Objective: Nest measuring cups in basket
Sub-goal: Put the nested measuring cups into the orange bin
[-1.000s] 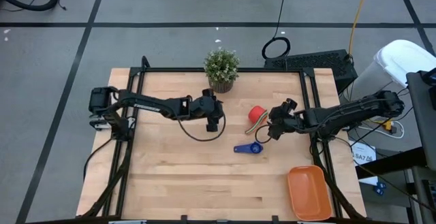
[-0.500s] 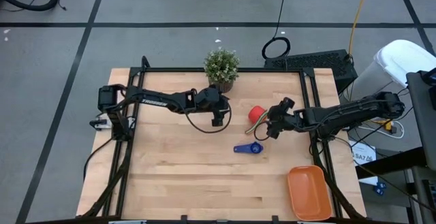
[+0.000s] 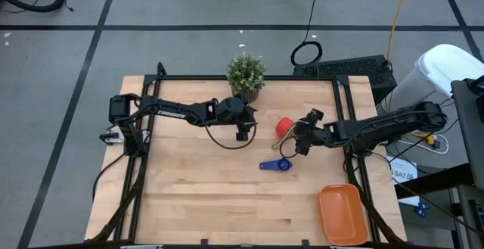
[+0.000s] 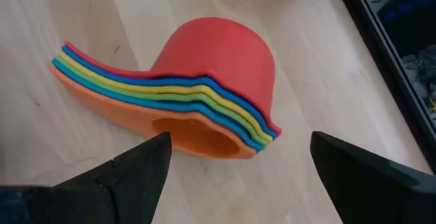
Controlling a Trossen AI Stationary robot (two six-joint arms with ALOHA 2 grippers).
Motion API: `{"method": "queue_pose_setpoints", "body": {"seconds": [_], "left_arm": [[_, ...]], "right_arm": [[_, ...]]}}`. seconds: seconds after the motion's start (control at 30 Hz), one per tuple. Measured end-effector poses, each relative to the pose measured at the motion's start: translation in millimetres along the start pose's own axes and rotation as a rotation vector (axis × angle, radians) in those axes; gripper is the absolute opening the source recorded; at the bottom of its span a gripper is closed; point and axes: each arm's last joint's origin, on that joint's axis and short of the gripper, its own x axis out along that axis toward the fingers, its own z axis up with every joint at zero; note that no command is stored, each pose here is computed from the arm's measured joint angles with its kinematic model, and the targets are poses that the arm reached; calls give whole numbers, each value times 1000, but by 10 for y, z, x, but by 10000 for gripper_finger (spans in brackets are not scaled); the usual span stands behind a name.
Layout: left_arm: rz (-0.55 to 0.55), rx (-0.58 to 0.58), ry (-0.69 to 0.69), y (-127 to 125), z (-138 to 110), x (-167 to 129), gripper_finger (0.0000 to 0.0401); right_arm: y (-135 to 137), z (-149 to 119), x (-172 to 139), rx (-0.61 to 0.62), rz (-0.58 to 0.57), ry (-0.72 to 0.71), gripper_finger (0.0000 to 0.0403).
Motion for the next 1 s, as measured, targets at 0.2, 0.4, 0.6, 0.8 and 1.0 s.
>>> {"method": "queue_pose_setpoints", "body": {"seconds": [0.2,0.4,0.6,0.8,1.0], "left_arm": [[-4,-4,-3,-2,2,0,234],[-6,-7,-3,-6,3,0,234],[-7,-8,-3,-13,4,-1,234],[-8,-10,-3,-13,4,-1,234],[-8,-14,-4,-13,5,-1,234]], "right_arm": [[56,6,83,-66,-4,19,341],[71,27,156,-103,-12,23,341],[38,62,212,-114,-25,15,341],[-15,100,254,-92,15,8,341],[-68,104,289,-75,43,23,341]]}}
